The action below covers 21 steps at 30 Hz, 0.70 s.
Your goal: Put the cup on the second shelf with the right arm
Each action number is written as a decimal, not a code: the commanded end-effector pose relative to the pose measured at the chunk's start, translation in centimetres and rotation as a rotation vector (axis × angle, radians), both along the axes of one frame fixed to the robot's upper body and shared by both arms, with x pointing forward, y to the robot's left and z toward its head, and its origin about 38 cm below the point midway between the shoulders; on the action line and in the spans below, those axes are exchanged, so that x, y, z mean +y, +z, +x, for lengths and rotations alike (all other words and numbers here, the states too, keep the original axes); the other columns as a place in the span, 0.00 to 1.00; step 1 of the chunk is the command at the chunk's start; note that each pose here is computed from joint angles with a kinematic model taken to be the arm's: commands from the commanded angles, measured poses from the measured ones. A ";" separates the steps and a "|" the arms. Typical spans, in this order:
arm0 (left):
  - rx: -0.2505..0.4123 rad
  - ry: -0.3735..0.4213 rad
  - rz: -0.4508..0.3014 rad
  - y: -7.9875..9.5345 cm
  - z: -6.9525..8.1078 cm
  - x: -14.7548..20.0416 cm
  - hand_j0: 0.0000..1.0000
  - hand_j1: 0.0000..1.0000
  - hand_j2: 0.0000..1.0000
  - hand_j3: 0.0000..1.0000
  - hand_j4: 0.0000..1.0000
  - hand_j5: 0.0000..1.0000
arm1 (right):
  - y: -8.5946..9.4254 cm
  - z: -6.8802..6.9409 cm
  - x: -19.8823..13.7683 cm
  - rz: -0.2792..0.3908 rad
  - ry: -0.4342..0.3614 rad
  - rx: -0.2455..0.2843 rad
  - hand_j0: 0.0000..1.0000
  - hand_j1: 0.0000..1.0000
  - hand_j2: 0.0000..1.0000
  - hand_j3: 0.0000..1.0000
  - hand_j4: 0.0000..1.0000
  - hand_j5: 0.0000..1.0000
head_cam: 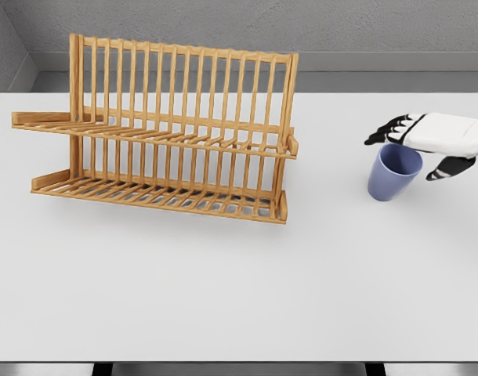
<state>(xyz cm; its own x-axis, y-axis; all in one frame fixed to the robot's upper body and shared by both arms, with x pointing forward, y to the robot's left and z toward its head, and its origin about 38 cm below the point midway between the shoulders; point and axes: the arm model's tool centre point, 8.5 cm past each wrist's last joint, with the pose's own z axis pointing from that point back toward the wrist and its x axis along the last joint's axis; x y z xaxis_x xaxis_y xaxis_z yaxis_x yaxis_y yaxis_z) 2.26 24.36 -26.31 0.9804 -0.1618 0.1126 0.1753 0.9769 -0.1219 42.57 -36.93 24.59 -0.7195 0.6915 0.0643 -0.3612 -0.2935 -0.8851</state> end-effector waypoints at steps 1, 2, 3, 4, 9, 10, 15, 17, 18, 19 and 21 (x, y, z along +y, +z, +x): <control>0.000 0.000 0.000 0.0 0.0 0.0 1.00 1.00 1.00 1.00 1.00 1.00 | -1.4 0.2 -0.4 0.005 -0.022 0.039 1.00 1.00 1.00 1.00 1.00 1.00; 0.000 0.000 0.000 0.0 0.0 0.0 1.00 1.00 1.00 1.00 1.00 1.00 | -1.8 0.4 -0.5 0.008 -0.030 0.048 1.00 1.00 1.00 1.00 1.00 1.00; 0.000 0.000 0.000 0.0 0.0 0.0 1.00 1.00 1.00 1.00 1.00 1.00 | -2.1 0.5 -0.7 0.011 -0.040 0.054 1.00 1.00 1.00 1.00 1.00 1.00; 0.000 0.000 0.000 0.0 0.0 0.0 1.00 1.00 1.00 1.00 1.00 1.00 | -1.9 0.6 -0.7 0.013 -0.040 0.048 1.00 1.00 1.00 1.00 1.00 1.00; 0.000 0.000 0.000 0.0 0.0 0.0 1.00 1.00 1.00 1.00 1.00 1.00 | -2.5 1.8 -0.3 0.016 -0.049 0.067 1.00 1.00 1.00 1.00 1.00 1.00; 0.000 0.000 0.000 0.0 0.0 0.0 1.00 1.00 1.00 1.00 1.00 1.00 | -2.5 1.9 -0.4 0.016 -0.053 0.069 1.00 1.00 1.00 1.00 1.00 1.00; 0.000 0.000 0.000 0.0 0.0 0.0 1.00 1.00 1.00 1.00 1.00 1.00 | -2.6 1.8 -0.4 0.015 -0.054 0.070 1.00 1.00 1.00 1.00 1.00 1.00; 0.000 0.000 0.000 0.0 0.0 0.0 1.00 1.00 1.00 1.00 1.00 1.00 | -2.6 1.9 -0.4 0.016 -0.053 0.069 1.00 1.00 1.00 1.00 1.00 1.00; 0.000 0.000 0.000 0.0 0.0 0.0 1.00 1.00 1.00 1.00 1.00 1.00 | -2.5 1.9 -0.4 0.016 -0.053 0.068 0.97 0.97 0.97 0.97 0.97 0.97; 0.000 0.000 0.000 0.0 0.0 0.0 1.00 1.00 1.00 1.00 1.00 1.00 | -2.5 1.9 -0.3 0.016 -0.051 0.067 0.89 0.89 0.89 0.89 0.89 0.89; 0.000 0.000 0.000 0.0 0.0 0.0 1.00 1.00 1.00 1.00 1.00 1.00 | -2.6 1.9 -0.3 0.016 -0.051 0.070 0.78 0.78 0.78 0.78 0.78 0.78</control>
